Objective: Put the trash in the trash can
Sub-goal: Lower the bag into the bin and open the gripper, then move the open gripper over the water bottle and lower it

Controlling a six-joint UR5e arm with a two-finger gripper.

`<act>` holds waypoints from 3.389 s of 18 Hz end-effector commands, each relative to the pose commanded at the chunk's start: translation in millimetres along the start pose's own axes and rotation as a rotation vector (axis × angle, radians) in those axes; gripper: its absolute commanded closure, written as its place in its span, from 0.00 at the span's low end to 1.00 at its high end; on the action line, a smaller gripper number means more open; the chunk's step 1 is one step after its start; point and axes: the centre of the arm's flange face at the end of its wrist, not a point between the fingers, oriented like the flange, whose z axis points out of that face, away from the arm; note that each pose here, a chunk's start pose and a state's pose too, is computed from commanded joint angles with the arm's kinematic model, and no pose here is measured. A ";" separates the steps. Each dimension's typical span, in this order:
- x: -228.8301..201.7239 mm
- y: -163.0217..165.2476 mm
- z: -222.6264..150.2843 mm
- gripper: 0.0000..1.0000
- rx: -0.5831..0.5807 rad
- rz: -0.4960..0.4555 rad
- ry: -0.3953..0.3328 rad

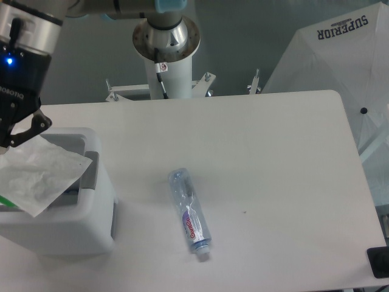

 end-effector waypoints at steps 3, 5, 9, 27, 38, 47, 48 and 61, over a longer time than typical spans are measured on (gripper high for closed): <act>-1.6 16.9 -3.0 1.00 -0.021 -0.008 -0.005; -1.9 29.5 -5.7 1.00 -0.037 -0.017 -0.008; -11.2 54.0 7.7 1.00 -0.086 -0.038 -0.018; -30.0 56.8 70.6 0.99 -0.162 -0.042 -0.058; -33.2 65.4 80.9 0.84 -0.197 -0.017 -0.080; -19.2 42.6 46.6 0.00 -0.131 0.007 -0.086; -19.4 41.3 43.5 0.00 -0.130 0.004 -0.086; -204.5 26.1 -29.5 0.00 -0.040 -0.267 -0.445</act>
